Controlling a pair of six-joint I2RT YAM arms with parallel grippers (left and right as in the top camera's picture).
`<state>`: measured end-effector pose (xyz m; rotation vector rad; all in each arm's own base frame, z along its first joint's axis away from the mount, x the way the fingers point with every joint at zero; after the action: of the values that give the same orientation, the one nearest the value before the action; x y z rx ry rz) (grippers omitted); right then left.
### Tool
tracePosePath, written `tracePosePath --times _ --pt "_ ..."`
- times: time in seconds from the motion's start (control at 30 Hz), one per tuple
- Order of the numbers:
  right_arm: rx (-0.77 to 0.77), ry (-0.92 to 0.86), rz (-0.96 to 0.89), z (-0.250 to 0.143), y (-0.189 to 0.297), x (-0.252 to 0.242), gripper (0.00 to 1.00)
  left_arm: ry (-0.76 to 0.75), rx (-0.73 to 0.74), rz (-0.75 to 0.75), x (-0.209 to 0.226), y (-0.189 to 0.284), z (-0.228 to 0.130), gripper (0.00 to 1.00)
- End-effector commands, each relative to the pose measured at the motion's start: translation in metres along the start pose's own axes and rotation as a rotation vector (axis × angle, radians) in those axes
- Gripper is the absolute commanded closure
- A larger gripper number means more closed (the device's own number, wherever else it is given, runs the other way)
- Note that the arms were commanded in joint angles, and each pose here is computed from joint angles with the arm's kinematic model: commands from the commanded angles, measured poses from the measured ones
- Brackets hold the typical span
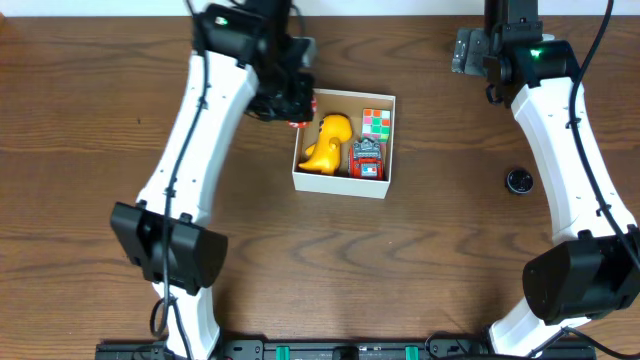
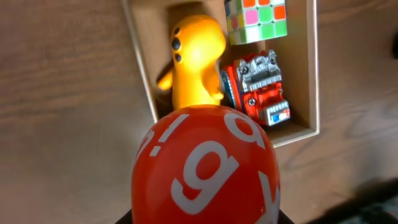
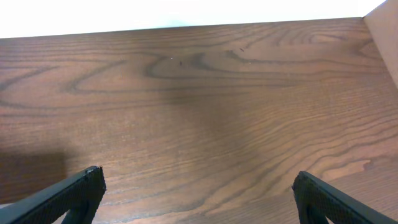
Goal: Pack container
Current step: 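Lift the red ball with left gripper and carry it over the box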
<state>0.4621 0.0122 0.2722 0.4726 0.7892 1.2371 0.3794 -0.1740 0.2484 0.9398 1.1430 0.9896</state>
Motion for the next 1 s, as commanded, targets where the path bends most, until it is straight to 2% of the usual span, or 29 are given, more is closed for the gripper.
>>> tracePosePath --times 0.0,0.37,0.47,0.5,0.57,0.63,0.73,0.97 --pt "0.0 -0.013 -0.009 0.0 0.0 -0.001 0.01 -0.047 0.001 0.085 0.004 -0.016 -0.001 0.94" --pt "0.0 -0.013 -0.009 0.0 0.0 -0.001 0.01 -0.053 0.066 0.104 0.015 -0.077 -0.014 0.93" --pt "-0.001 -0.013 -0.009 0.0 0.0 -0.001 0.01 -0.052 0.071 0.105 0.018 -0.09 -0.017 0.83" --pt "-0.001 -0.013 -0.009 0.0 0.0 -0.001 0.01 -0.052 0.07 0.105 0.019 -0.092 -0.017 0.76" --pt "0.0 -0.013 -0.009 0.0 0.0 -0.001 0.01 -0.052 0.071 0.105 0.019 -0.092 -0.017 0.7" --pt "-0.001 -0.013 -0.009 0.0 0.0 -0.001 0.01 -0.053 0.069 0.104 0.019 -0.093 -0.017 0.58" --pt "0.0 -0.013 -0.009 0.0 0.0 -0.001 0.01 -0.053 0.069 0.104 0.019 -0.093 -0.017 0.55" --pt "-0.001 -0.013 -0.009 0.0 0.0 -0.001 0.01 -0.049 0.069 0.104 0.019 -0.093 -0.017 0.41"
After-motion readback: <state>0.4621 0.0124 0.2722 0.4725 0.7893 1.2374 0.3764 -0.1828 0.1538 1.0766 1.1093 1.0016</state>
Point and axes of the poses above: each gripper's point midway between its finger pads, its own y axis back along the fingers, its own x axis along the line the jaws close on, z = x × y, the point moved 4 cm from there along y, back along the fingers, and after that the axes turned 11 degrees about y, right-handed, at the moved point
